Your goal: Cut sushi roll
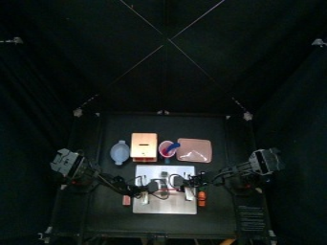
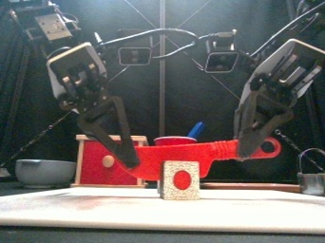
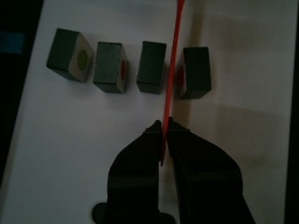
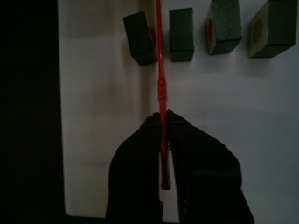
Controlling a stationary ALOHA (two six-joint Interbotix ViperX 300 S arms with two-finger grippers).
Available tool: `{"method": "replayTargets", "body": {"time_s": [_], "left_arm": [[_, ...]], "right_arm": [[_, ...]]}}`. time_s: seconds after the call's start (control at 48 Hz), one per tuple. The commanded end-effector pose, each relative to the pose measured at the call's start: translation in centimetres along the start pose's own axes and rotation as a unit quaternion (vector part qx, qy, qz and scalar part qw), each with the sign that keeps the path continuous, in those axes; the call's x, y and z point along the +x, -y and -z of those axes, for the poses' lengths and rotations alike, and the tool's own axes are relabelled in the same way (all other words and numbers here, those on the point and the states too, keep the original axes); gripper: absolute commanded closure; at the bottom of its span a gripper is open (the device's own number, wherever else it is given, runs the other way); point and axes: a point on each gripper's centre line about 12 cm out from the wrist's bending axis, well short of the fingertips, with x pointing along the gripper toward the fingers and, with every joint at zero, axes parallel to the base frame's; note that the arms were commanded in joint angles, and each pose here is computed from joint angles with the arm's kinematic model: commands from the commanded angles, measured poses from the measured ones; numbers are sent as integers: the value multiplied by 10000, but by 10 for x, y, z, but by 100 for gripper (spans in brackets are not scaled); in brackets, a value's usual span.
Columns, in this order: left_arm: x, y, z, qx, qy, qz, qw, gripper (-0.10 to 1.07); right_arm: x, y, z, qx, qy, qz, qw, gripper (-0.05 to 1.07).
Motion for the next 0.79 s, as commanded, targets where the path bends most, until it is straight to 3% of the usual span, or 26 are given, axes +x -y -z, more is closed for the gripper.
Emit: {"method": "replayTargets", "body": {"time_s": [0.0, 0.125, 0.292, 0.542, 0.771], "left_arm": [[-15, -7, -9, 40, 158, -112, 9998, 53], [-32, -6, -28, 225, 499, -37, 9985, 50], [-41, -7, -41, 340, 745, -11, 9966, 40], [-41, -8, -42, 346, 752, -51, 9966, 14], [-43, -10, -42, 360, 750, -136, 9964, 10]], "right_arm": [[-18, -8, -4, -103, -22, -96, 9999, 68], [-31, -11, -9, -108, -75, -141, 9998, 67], [-42, -12, -13, -84, -190, -156, 9997, 67], [-59, -12, -11, 139, -453, -250, 9986, 67], [-80, -24, 8, 1022, -725, -837, 9886, 67]]}}
